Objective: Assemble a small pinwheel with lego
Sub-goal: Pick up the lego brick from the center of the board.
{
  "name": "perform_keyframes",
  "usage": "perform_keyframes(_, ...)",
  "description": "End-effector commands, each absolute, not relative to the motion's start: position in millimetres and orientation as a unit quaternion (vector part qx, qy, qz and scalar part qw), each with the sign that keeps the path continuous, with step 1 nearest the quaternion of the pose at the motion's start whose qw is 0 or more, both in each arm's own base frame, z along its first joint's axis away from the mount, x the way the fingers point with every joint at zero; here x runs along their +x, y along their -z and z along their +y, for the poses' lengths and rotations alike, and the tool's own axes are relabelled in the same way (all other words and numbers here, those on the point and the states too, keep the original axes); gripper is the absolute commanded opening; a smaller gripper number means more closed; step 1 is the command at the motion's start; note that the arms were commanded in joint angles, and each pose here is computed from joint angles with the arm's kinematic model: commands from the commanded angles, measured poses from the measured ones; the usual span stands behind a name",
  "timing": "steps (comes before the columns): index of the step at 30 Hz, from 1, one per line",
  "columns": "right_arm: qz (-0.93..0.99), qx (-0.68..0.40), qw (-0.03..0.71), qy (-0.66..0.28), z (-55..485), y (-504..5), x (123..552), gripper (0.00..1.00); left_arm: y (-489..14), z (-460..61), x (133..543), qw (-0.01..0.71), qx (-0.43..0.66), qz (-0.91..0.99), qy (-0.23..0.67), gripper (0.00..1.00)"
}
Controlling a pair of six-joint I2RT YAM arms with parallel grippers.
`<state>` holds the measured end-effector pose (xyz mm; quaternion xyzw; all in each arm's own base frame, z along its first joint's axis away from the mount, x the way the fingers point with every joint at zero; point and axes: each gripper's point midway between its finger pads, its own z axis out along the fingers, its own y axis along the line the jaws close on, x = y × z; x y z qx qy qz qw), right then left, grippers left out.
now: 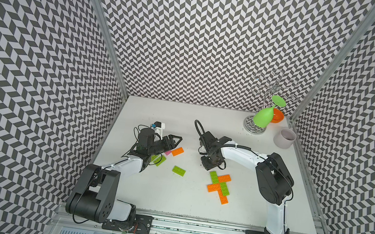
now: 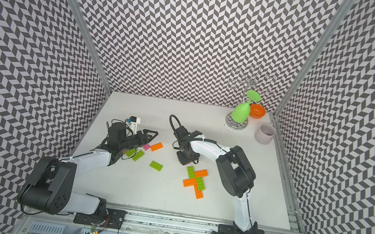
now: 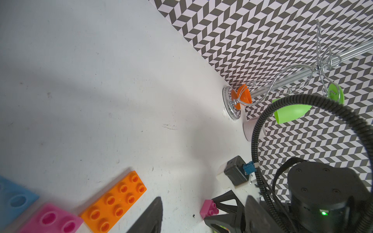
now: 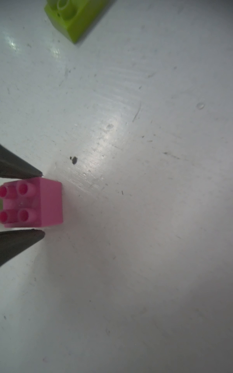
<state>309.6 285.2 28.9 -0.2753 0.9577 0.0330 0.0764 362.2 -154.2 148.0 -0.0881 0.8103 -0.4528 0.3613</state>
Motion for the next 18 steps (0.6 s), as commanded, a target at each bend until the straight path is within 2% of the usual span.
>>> perform_keyframes(1,0.956,-0.279,0.082,-0.031,289,-31,313,0.38,-164,-153,365,0.381,-0.076,0.799,0.459,0.65)
perform_keyframes(11,0.957,-0.258,0.123,-0.049,291,-64,319,0.31,-170,-157,352,0.388,-0.063,0.805,0.445,0.65)
perform_keyframes(14,0.959,-0.237,0.15,-0.049,281,-86,316,0.29,-164,-176,333,0.381,-0.035,0.822,0.422,0.65)
perform_keyframes(18,0.964,-0.209,0.149,-0.065,261,-101,291,0.28,-149,-209,295,0.365,0.007,0.837,0.408,0.65)
